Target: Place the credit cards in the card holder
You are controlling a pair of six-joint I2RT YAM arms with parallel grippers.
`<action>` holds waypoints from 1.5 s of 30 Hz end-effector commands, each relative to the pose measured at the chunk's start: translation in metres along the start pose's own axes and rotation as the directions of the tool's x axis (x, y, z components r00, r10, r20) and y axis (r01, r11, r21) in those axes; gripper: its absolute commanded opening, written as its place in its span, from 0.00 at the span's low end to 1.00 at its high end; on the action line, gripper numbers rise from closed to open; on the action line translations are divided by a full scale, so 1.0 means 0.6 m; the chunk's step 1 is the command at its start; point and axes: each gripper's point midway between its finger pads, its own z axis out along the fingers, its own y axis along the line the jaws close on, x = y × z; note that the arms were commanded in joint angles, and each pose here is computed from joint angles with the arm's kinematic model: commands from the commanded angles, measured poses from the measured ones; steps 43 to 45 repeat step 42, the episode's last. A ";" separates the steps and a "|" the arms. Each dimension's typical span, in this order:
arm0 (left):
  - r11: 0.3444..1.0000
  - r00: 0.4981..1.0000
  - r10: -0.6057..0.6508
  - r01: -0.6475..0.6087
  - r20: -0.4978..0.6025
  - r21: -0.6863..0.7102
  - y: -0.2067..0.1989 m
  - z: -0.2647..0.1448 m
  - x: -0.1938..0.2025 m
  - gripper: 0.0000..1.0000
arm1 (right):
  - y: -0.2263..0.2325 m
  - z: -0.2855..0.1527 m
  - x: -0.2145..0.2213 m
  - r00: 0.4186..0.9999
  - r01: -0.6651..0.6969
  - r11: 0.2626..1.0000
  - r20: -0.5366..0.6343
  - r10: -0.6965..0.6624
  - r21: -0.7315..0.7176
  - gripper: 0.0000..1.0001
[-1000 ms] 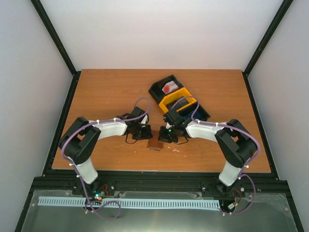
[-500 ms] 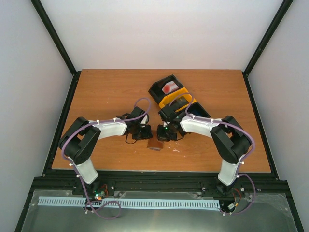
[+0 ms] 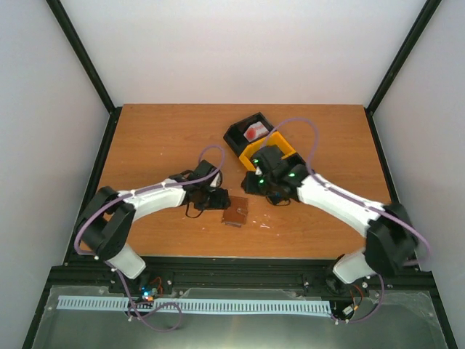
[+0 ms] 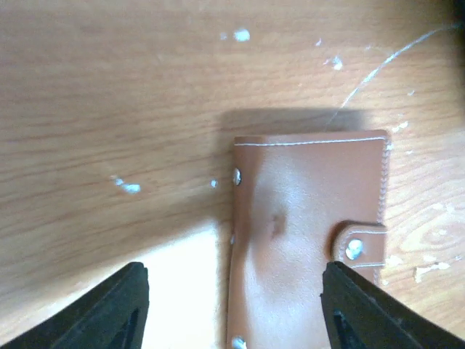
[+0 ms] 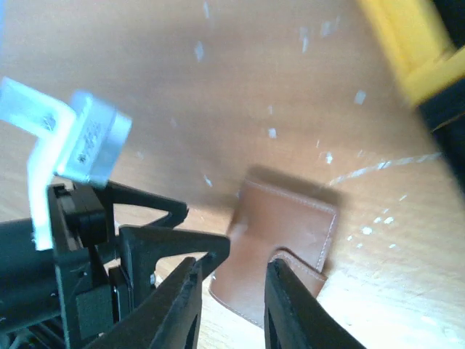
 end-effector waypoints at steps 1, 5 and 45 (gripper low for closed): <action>1.000 0.984 -0.004 0.000 0.180 0.017 -0.022 -0.093 -0.064 0.73 | -0.025 -0.112 -0.057 0.977 0.032 0.998 0.209 -0.044 0.061 0.28; 0.994 0.941 -0.034 -0.002 0.336 0.105 -0.036 -0.181 -0.106 0.93 | -0.074 -0.209 -0.063 0.939 0.014 0.988 0.337 -0.067 0.157 0.36; 0.992 0.330 -0.121 0.009 0.936 0.125 0.034 -0.673 -0.050 1.00 | -0.219 -0.657 -0.008 0.465 -0.251 0.924 0.873 -0.145 0.287 1.00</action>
